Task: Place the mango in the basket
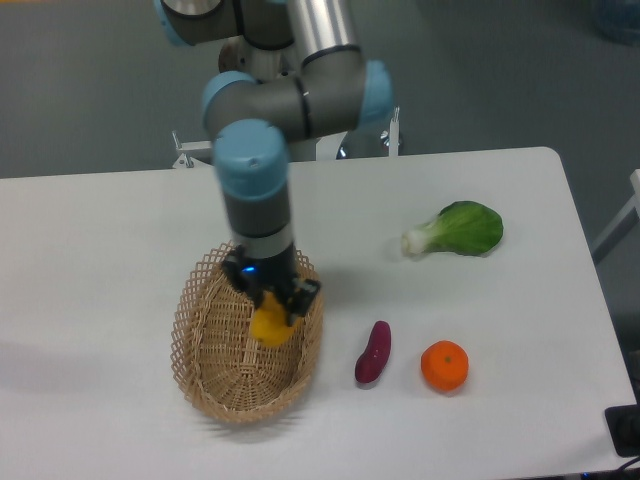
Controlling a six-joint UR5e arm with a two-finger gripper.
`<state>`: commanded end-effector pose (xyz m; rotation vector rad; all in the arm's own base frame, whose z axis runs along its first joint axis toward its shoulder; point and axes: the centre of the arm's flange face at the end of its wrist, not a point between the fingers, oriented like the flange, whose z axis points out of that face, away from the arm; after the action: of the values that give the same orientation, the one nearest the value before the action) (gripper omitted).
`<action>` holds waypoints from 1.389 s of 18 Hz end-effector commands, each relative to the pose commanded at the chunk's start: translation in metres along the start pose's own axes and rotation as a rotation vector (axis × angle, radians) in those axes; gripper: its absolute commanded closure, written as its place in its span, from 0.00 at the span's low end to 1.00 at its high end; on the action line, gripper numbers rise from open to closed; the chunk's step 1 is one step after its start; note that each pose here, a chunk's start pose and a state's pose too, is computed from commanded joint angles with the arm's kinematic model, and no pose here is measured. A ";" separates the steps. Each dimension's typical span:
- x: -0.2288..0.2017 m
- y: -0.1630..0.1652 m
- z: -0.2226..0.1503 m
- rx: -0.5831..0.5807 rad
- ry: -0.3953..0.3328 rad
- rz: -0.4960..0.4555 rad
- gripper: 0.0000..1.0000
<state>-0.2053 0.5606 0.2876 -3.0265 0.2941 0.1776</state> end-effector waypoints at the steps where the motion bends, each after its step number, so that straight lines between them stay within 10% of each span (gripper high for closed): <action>1: 0.006 0.003 0.008 -0.014 0.010 0.005 0.53; 9: 0.028 -0.003 0.043 -0.077 0.039 0.030 0.48; 13: 0.027 -0.004 0.040 -0.072 0.035 0.028 0.01; 25: -0.139 0.046 -0.058 0.043 -0.134 -0.200 0.00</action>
<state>-0.3436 0.5354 0.3586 -2.9584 -0.0157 0.3499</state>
